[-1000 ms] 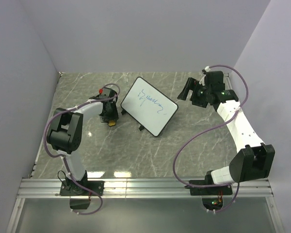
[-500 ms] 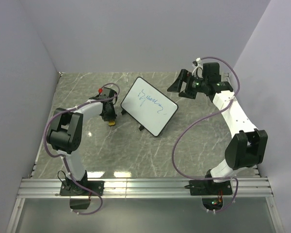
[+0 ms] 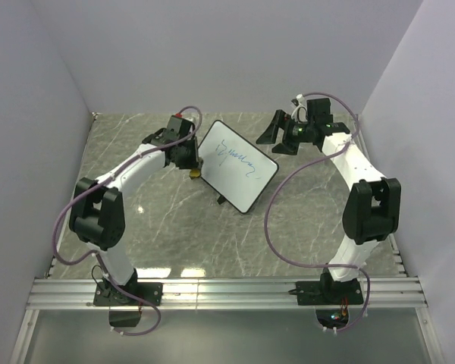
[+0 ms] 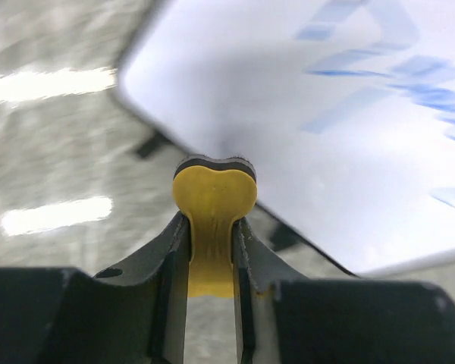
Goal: Erase the whiteboard
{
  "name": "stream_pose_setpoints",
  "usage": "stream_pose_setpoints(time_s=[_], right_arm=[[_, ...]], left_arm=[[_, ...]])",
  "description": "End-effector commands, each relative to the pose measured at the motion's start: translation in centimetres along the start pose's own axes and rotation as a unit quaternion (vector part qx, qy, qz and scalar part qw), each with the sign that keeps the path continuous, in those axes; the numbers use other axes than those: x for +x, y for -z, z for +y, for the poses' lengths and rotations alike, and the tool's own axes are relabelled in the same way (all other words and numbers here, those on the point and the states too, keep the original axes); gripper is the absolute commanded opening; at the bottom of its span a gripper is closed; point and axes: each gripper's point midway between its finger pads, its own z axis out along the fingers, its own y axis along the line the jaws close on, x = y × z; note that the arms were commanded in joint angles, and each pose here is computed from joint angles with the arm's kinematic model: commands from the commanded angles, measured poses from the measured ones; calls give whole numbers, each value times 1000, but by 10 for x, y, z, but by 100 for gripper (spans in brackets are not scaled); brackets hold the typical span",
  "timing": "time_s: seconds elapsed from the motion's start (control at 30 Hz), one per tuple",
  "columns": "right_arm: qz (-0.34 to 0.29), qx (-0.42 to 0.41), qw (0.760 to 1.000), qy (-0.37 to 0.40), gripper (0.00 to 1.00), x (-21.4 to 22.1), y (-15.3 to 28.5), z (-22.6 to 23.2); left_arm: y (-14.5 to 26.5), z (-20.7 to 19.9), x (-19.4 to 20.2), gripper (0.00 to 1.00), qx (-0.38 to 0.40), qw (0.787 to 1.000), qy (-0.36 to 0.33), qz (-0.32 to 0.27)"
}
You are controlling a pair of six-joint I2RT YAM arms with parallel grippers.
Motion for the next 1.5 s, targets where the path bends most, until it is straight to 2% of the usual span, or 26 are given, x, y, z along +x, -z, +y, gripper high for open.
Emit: stream_pose_setpoints(time_s=[0.0, 0.17, 0.43, 0.6, 0.8, 1.1, 1.3, 1.47], right_arm=[[-22, -27, 999, 31, 93, -15, 0, 20], [-2, -31, 999, 27, 90, -1, -10, 21], [22, -32, 999, 25, 86, 22, -17, 22], [29, -28, 999, 22, 78, 29, -18, 16], [34, -24, 999, 21, 63, 38, -18, 11], [56, -18, 998, 15, 49, 63, -22, 1], [59, -13, 998, 18, 43, 65, -22, -1], [69, -9, 998, 9, 34, 67, -27, -6]], left_arm=[[38, -63, -15, 0, 112, 992, -57, -24], [36, -113, -3, 0, 145, 982, -119, -20], [22, -148, 14, 0, 158, 975, -156, -9], [20, -162, 20, 0, 162, 972, -172, -9], [20, -168, 17, 0, 171, 970, -173, -13], [27, -193, 26, 0, 217, 958, -187, -11], [24, -211, 47, 0, 242, 947, -211, -1], [15, -218, 56, 0, 243, 944, -224, 2]])
